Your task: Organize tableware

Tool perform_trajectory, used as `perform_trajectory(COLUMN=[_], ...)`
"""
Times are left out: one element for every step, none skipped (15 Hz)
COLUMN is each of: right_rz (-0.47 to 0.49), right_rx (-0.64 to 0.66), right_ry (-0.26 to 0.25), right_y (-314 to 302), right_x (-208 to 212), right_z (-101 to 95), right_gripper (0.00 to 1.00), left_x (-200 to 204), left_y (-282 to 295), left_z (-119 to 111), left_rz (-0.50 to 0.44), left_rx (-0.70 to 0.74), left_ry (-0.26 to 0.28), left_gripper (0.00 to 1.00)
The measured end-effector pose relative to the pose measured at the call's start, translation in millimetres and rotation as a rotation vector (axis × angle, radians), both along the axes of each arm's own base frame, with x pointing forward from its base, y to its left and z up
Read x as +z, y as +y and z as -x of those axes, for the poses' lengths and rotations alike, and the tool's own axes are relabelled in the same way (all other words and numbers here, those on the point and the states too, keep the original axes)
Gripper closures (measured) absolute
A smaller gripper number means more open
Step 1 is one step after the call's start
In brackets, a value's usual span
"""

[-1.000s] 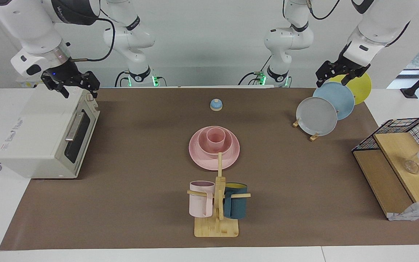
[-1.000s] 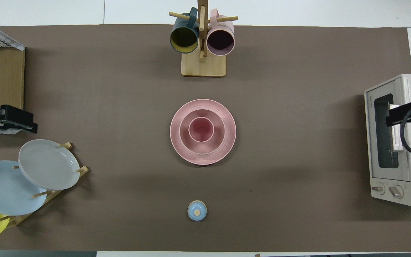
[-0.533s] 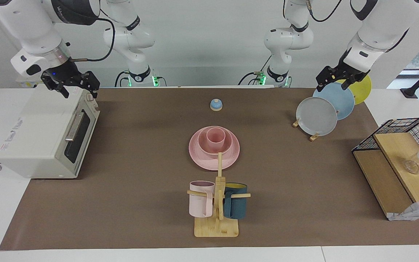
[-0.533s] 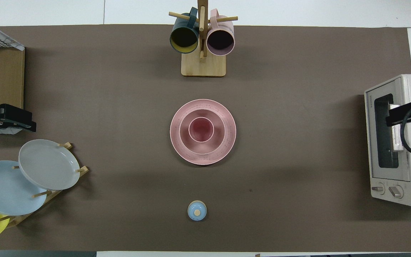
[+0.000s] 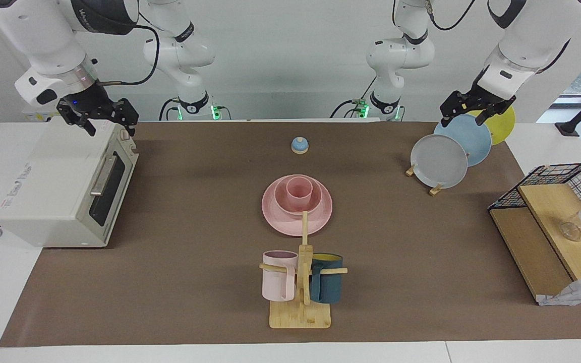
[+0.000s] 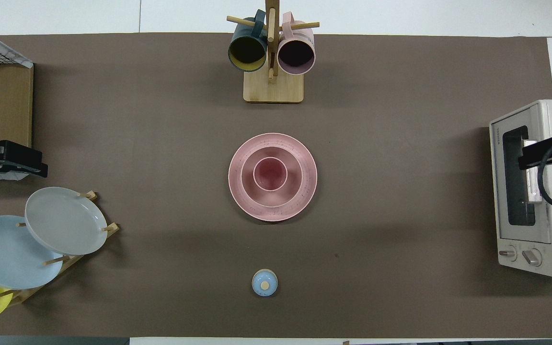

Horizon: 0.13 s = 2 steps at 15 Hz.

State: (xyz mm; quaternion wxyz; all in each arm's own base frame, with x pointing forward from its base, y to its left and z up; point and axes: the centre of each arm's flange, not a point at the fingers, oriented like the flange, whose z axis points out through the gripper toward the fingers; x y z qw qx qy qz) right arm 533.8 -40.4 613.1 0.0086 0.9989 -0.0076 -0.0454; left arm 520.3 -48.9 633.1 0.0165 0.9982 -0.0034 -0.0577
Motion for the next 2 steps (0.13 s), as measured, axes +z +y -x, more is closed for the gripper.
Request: perform_trajectory(right_rz=[0.000, 0.000], right_rx=[0.000, 0.000], right_ry=[0.000, 0.000], right_y=[0.0, 0.0], right_x=[0.0, 0.0], right_z=[0.0, 0.0], right_gripper=[0.00, 0.00], left_x=[0.0, 0.1], left_y=[0.0, 0.0], left_z=[0.0, -0.1], left_rz=[0.000, 0.000], left_rx=[-0.001, -0.001], left_ry=[0.000, -0.001], left_gripper=[0.00, 0.00])
